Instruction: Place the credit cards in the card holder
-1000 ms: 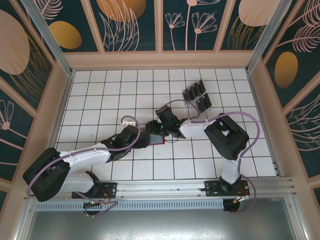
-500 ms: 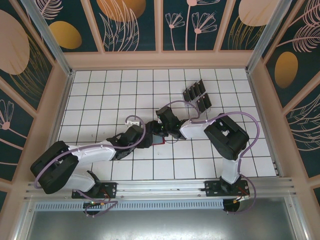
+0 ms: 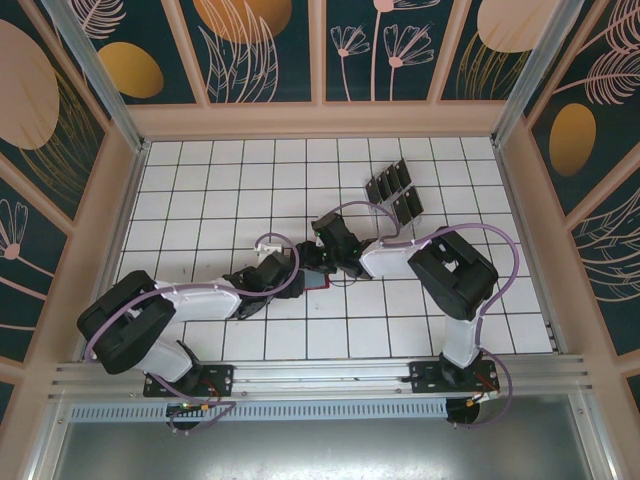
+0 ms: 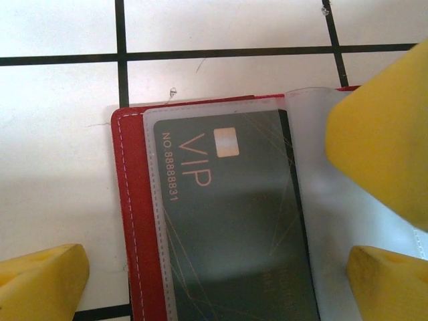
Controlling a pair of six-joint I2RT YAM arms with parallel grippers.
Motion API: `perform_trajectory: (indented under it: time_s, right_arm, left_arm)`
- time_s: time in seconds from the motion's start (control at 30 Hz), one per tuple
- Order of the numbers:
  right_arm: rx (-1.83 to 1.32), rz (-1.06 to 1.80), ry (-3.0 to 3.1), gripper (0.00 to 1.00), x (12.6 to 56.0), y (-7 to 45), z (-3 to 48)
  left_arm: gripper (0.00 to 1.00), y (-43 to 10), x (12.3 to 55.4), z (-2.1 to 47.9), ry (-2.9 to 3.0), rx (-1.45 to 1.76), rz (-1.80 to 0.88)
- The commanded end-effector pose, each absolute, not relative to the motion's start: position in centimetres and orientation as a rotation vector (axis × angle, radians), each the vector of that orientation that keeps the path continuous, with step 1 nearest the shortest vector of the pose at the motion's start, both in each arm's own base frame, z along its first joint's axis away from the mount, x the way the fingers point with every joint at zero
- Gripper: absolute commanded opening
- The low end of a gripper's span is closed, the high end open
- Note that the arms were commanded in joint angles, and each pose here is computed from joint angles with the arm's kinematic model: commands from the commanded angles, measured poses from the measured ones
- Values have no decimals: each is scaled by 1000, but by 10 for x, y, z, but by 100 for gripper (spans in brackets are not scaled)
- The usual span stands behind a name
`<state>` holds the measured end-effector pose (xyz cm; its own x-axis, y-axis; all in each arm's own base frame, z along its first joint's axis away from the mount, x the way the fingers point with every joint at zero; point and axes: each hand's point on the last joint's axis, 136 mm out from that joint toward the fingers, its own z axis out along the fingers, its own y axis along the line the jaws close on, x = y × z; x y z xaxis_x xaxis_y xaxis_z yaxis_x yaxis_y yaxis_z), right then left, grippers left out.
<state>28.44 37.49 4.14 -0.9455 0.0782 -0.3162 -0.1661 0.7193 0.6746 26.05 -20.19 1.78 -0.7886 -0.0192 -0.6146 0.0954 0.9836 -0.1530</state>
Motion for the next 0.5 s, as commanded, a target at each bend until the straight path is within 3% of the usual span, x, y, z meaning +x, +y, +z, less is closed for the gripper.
perform_trajectory:
  time_s: [0.0,0.23,0.47]
  right_arm:
    - [-59,1080,2616,49,280,370,41]
    - [-23,1063,2529,50,285,358,69]
    - [26,1042,2529,50,283,347,65]
  left_arm:
    - [98,-192,257,6,2495,38,-162]
    - [98,-185,253,0,2507,11,-146]
    - [98,-185,252,-2,2511,11,-145]
